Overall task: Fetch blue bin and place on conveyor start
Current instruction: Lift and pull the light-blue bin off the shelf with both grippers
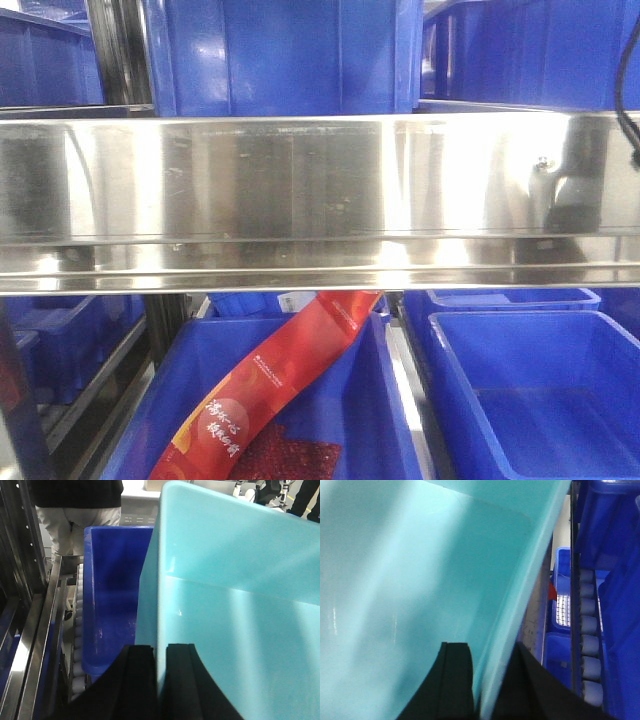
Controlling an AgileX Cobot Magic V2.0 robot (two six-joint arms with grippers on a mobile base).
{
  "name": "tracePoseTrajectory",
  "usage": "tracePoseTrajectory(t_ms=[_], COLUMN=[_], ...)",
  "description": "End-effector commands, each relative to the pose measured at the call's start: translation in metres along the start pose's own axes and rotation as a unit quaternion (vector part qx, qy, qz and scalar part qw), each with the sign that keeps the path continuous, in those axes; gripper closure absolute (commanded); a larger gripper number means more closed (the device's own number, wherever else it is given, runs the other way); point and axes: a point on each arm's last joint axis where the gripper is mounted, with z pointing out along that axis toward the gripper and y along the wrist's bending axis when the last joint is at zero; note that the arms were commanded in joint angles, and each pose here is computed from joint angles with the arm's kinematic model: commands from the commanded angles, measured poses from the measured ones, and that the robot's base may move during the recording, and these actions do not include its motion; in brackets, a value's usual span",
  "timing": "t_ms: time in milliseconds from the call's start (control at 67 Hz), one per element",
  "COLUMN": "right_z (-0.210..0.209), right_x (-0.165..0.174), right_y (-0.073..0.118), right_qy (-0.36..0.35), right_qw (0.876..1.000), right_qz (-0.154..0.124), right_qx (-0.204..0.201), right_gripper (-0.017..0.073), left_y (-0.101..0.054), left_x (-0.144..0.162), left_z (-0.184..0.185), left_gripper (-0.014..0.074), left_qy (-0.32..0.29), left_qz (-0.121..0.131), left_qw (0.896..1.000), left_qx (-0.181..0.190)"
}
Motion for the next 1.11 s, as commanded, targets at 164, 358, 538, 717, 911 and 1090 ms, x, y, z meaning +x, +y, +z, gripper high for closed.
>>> tracePoseTrajectory(t_ms=[164, 358, 538, 717, 911, 1090], right_z=[-0.0119, -0.0119, -0.0119, -0.0119, -0.0119, -0.0119], right_x=[-0.0070, -0.0070, -0.0070, -0.0070, -0.0070, -0.0070], right_y=[0.0039, 0.0039, 0.0039, 0.0039, 0.0039, 0.0039], right_qy=[-0.027, -0.027, -0.027, -0.027, -0.027, -0.027], right_qw=[0.999, 0.999, 0.999, 0.999, 0.999, 0.999], right_qz=[-0.017, -0.017, -0.017, -0.017, -0.017, -0.017], right_qx=[-0.010, -0.010, -0.010, -0.010, -0.010, -0.010], right_gripper=[0.0713, 0.0713, 0.0713, 0.0713, 0.0713, 0.0713], left_y=[-0.0016, -0.0016, -0.0016, -0.0016, -0.0016, -0.0016], left_x=[-0.0116, -0.0116, -0.0116, -0.0116, -0.0116, -0.0116], left_z=[-0.0061, -0.0061, -0.0061, -0.0061, -0.0061, -0.0061], left_gripper=[0.0705, 0.0705, 0.0705, 0.0705, 0.0705, 0.0705], left_qy=[-0.048, -0.048, -0.048, -0.048, -0.048, -0.048], left_qz=[0.001, 0.001, 0.001, 0.001, 0.001, 0.001], left_qw=[0.999, 0.999, 0.999, 0.999, 0.999, 0.999], left_qx=[0.005, 0.005, 0.005, 0.005, 0.005, 0.005])
